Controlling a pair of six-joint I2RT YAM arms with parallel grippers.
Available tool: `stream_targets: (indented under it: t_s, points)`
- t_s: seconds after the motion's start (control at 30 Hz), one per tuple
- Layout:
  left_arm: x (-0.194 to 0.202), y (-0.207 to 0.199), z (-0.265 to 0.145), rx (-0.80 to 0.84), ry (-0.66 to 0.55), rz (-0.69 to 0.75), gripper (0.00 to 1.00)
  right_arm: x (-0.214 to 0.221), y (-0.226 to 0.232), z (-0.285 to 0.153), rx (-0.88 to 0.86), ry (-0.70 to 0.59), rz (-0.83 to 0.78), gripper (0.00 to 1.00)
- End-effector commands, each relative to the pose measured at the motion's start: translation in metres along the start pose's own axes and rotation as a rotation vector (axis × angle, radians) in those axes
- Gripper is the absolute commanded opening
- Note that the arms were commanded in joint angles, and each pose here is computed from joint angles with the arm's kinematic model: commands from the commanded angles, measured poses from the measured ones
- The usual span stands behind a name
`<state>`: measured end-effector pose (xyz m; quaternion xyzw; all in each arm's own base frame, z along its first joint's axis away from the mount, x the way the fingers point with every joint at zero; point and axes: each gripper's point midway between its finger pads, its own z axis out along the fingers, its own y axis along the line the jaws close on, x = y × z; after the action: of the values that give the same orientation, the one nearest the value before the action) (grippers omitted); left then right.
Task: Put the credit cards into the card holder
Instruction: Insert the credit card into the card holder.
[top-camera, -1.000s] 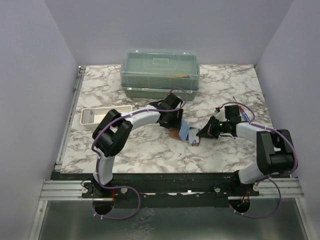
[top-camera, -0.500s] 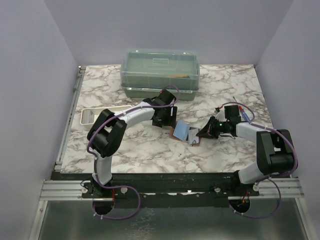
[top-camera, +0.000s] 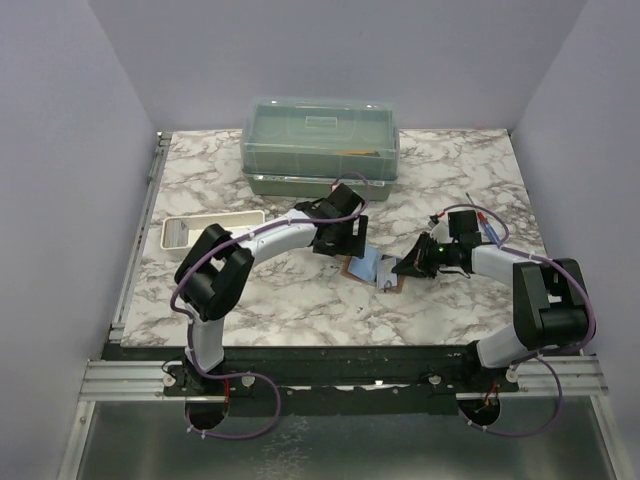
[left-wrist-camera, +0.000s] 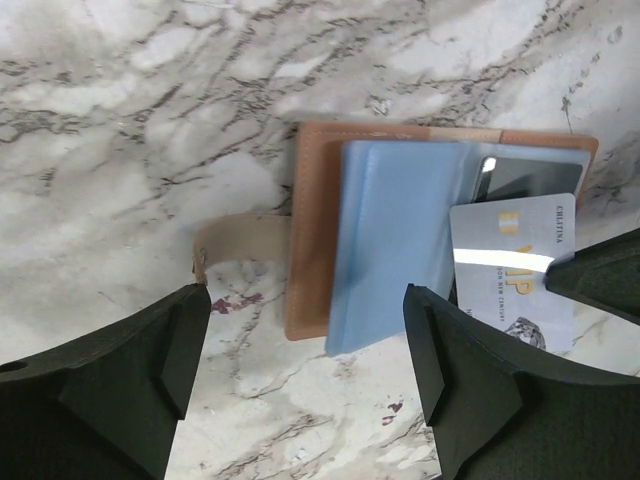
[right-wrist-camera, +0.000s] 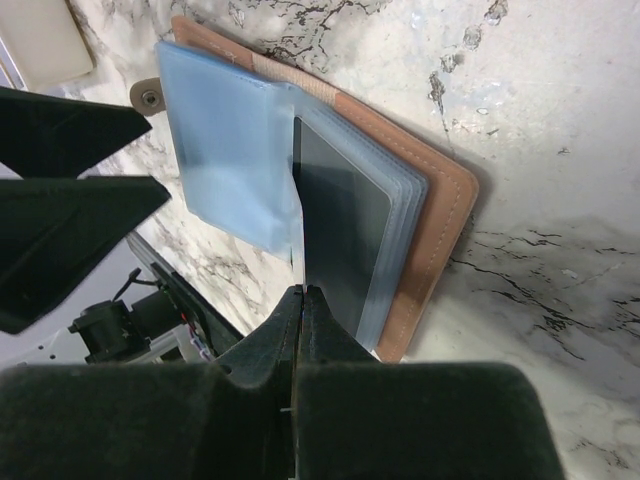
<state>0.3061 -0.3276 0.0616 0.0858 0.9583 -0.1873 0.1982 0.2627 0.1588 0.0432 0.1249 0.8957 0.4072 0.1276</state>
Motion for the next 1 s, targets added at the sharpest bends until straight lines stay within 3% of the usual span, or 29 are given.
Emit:
stream_targets:
  t_s: [0.0,0.13,0.27,0.53,0.73,0.97]
  points:
    - [0.004,-0.008,0.011,-0.086,-0.033,0.045,0.85,-0.003,0.003,0.000,0.008,-0.006,-0.025,0.00]
    - [0.003,0.006,0.011,-0.228,-0.084,0.127,0.83,-0.003,0.003,0.000,0.012,-0.005,-0.027,0.00]
    - [-0.012,0.005,-0.002,-0.262,-0.133,0.164,0.80,-0.002,0.003,0.001,0.016,-0.003,-0.028,0.00]
    - [-0.037,-0.037,-0.039,-0.133,-0.131,0.227,0.83,-0.002,0.003,0.002,0.015,-0.004,-0.030,0.00]
    - [-0.019,-0.048,-0.011,-0.069,-0.024,0.226,0.83,-0.004,0.005,0.000,0.011,-0.009,-0.033,0.00]
    - [0.003,-0.027,0.027,-0.141,0.057,0.226,0.81,-0.005,0.007,-0.002,0.019,-0.018,-0.031,0.00]
